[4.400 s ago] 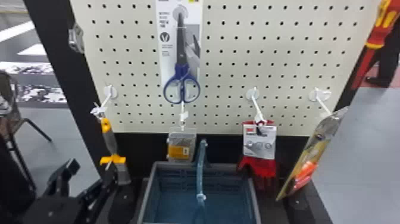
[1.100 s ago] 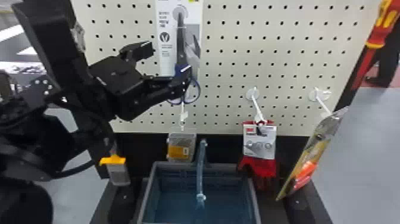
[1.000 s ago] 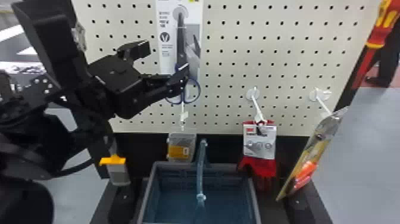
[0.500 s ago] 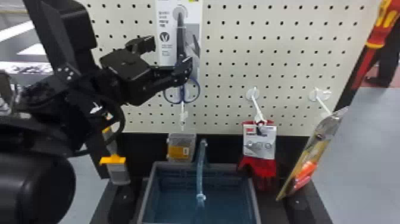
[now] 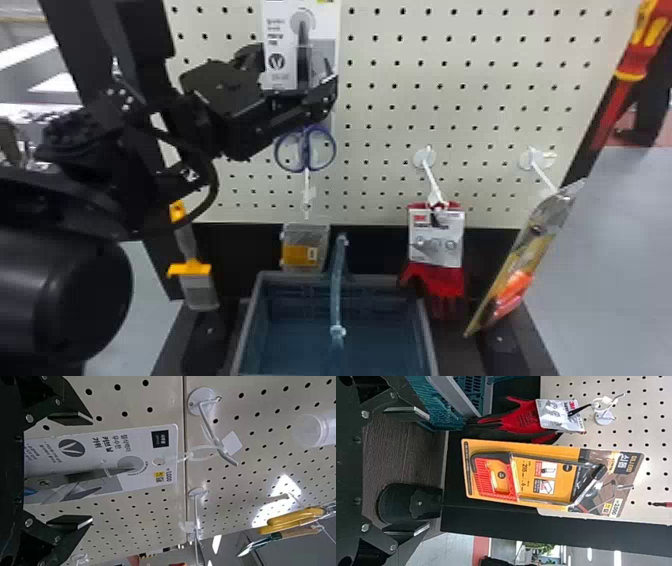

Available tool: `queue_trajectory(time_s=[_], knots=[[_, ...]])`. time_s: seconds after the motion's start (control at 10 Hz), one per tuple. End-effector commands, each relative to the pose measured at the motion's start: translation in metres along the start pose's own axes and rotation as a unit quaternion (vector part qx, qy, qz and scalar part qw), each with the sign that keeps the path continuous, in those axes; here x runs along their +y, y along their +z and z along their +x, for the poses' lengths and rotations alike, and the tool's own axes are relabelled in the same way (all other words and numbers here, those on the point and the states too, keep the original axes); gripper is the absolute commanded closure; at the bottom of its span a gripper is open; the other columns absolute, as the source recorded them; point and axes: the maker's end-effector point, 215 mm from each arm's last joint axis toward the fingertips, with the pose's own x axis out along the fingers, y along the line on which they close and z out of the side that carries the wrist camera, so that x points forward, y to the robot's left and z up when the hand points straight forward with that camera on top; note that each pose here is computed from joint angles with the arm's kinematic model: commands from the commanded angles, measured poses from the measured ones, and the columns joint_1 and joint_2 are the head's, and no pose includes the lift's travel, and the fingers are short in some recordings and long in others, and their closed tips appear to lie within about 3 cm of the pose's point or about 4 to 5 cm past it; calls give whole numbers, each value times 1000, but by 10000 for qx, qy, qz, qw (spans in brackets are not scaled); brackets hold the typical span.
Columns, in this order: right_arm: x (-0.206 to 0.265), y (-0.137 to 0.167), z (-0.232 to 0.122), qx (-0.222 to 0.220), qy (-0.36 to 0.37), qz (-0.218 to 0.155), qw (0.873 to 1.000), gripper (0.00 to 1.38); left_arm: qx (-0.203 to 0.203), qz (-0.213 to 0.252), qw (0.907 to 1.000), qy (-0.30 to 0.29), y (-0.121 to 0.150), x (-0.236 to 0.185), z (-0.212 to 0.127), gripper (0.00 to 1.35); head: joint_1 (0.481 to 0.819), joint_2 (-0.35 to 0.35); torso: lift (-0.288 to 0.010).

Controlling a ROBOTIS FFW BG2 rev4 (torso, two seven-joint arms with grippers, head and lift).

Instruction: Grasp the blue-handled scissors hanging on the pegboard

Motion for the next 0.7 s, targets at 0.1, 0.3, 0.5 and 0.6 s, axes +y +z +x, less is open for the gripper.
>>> queue_trajectory(time_s=[0.1,0.3,0.5,0.6], knots=[[0,-1,0,8,8,-5,10000,318,66,81,9999,-76,1,-3,4,846,549,0,-100],[0,-1,0,7,-2,2,10000,318,153,269,9994,-120,1,-5,6,1047,549,0,-100],[0,-2,-1,19,4,4,10000,318,239,312,9991,-181,-2,-8,7,1073,549,0,-100],[0,-2,-1,19,-3,4,10000,318,239,338,9989,-217,-1,-9,7,1073,549,0,-100]])
